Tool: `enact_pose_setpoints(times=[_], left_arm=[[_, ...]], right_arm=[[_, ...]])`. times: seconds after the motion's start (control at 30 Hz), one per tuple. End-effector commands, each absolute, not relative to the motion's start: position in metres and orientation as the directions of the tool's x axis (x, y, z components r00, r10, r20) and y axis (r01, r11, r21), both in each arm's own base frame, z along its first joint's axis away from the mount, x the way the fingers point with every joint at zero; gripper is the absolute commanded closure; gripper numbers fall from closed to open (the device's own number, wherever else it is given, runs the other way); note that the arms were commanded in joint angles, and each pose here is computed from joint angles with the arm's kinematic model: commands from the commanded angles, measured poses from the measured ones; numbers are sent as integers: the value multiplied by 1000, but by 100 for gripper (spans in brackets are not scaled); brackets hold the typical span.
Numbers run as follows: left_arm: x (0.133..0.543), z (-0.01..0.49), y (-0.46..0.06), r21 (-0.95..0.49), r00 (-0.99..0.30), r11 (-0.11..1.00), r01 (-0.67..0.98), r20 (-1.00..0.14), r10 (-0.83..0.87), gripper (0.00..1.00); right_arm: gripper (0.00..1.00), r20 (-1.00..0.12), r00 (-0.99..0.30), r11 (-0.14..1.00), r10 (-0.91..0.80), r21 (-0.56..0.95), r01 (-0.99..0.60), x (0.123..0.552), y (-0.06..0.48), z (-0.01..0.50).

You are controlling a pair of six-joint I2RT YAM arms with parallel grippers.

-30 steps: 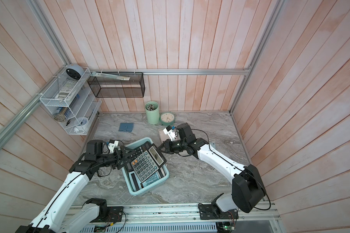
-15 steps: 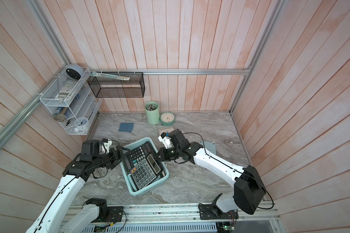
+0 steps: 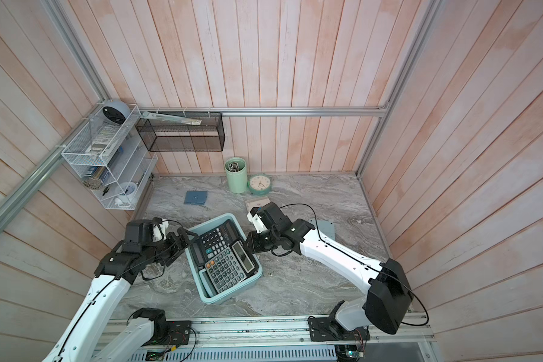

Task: Put the calculator in the storage box
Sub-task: Place the calculator in the storage box.

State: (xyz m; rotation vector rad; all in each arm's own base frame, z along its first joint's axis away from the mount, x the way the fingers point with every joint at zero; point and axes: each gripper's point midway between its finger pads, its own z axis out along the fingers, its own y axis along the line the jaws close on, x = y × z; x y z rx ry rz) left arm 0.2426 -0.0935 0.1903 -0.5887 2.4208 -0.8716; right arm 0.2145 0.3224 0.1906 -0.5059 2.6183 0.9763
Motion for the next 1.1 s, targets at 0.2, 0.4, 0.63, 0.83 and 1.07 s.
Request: enact_pose_setpoints(times=[0.2, 0.4, 0.63, 0.83, 1.07], left_arm=[[236, 175, -96, -677, -800, 693, -248, -260, -540, 7], [239, 169, -104, -711, -812, 660, -242, -225, -539, 7], [248, 168, -112, -746, -817, 625, -229, -202, -540, 7], [258, 162, -111, -722, -825, 652, -232, -208, -525, 7], [270, 159, -112, -722, -827, 650, -237, -202, -525, 7]], right_arm=[[61, -433, -883, 744, -182, 526, -412, 240, 301, 204], [59, -431, -885, 720, -176, 557, -414, 254, 311, 196], [58, -390, -900, 675, -193, 613, -411, 255, 331, 174], [57, -387, -874, 572, -295, 661, -485, 215, 363, 176], [57, -407, -873, 570, -269, 664, -485, 194, 356, 179]])
